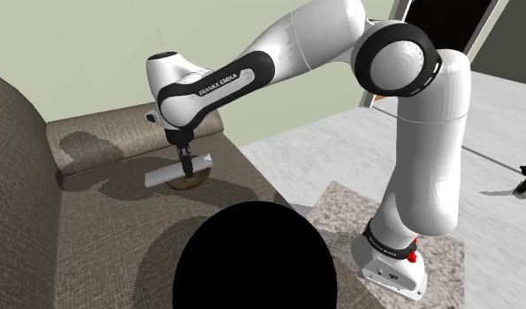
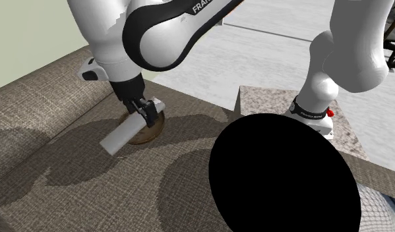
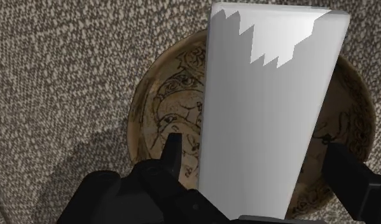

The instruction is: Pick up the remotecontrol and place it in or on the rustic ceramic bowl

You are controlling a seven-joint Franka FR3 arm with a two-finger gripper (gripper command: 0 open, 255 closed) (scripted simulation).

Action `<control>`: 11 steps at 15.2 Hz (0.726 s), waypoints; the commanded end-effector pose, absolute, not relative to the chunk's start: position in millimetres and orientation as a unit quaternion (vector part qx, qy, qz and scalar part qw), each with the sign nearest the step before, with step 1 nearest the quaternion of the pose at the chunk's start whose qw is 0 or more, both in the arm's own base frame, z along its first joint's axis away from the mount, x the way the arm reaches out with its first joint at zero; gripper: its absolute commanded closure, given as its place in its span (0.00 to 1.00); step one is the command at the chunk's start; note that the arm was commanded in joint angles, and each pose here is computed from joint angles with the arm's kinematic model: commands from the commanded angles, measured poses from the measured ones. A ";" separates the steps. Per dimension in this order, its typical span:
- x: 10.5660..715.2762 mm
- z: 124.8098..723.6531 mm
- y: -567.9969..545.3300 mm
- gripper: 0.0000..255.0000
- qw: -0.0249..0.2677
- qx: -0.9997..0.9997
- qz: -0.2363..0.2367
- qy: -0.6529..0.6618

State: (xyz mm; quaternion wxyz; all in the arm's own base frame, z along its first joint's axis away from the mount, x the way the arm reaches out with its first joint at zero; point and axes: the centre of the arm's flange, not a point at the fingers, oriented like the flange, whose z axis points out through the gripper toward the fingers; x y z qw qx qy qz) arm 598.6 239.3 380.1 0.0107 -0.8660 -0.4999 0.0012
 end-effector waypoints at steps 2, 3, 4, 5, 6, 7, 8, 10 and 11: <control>598.8 379.2 239.1 0.00 0.011 -0.866 0.002 -0.500; 600.4 380.0 237.6 0.00 0.011 -0.866 0.002 -0.500; 600.6 393.2 237.4 0.00 0.011 -0.866 0.002 -0.500; 600.7 406.4 237.2 0.00 0.011 -0.866 0.002 -0.500; 600.9 419.6 237.0 0.00 0.011 -0.866 0.002 -0.500; 601.1 430.0 236.8 0.00 0.011 -0.866 0.002 -0.500; 601.1 430.0 236.8 0.00 0.011 -0.866 0.002 -0.500; 601.1 430.0 236.8 0.00 0.011 -0.866 0.002 -0.500; 601.1 430.0 236.8 0.00 0.011 -0.866 0.002 -0.500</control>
